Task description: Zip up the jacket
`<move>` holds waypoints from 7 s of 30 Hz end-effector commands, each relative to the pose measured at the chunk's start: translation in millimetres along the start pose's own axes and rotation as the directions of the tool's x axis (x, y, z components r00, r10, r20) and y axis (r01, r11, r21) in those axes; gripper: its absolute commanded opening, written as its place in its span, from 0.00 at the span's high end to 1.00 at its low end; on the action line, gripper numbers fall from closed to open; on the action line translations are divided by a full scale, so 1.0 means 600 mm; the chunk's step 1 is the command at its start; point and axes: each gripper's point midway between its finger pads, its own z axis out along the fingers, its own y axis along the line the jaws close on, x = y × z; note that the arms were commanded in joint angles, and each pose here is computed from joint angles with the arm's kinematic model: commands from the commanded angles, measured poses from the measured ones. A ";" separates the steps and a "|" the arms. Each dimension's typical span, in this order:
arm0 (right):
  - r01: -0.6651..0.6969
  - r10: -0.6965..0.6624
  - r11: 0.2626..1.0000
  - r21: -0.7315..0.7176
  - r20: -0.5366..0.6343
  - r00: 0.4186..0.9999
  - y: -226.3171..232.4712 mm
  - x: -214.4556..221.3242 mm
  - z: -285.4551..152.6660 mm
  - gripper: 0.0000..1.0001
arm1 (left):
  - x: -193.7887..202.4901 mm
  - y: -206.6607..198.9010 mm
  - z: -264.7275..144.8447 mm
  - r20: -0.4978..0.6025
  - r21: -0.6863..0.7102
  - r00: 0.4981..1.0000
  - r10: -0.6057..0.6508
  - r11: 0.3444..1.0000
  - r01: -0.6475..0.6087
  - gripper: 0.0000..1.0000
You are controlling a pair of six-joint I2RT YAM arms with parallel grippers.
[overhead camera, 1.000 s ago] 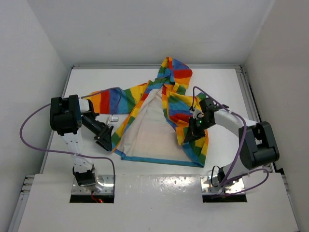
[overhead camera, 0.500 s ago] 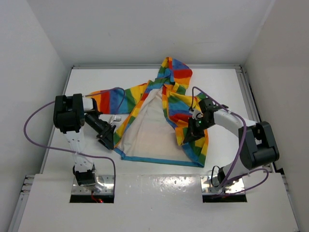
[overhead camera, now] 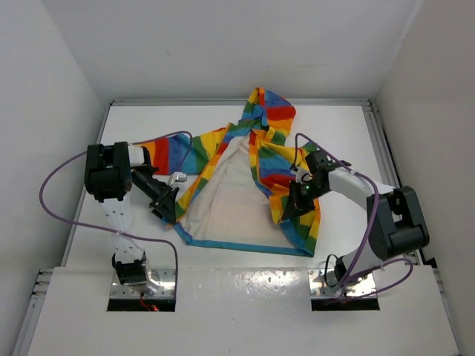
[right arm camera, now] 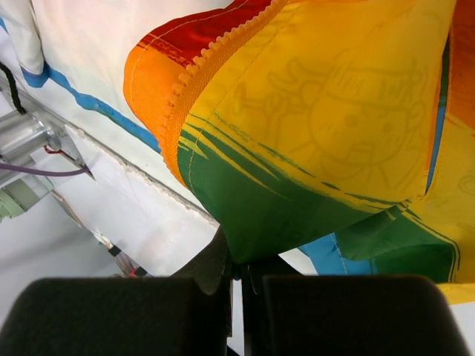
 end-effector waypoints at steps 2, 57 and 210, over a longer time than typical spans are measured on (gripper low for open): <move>0.041 -0.040 0.999 -0.028 0.024 0.999 0.017 -0.014 -0.009 1.00 | -0.067 0.124 -0.016 0.034 -0.242 0.958 0.286 0.932 -0.270 0.34; 0.077 -0.077 0.997 -0.030 0.017 0.997 0.037 -0.021 -0.002 1.00 | -0.120 0.174 -0.021 0.015 -0.407 0.969 0.248 0.886 -0.220 0.38; 0.559 -0.326 0.569 -0.603 0.459 0.826 0.250 0.029 -0.134 1.00 | -0.228 -0.577 0.007 0.851 0.012 0.457 0.260 0.859 -0.511 1.00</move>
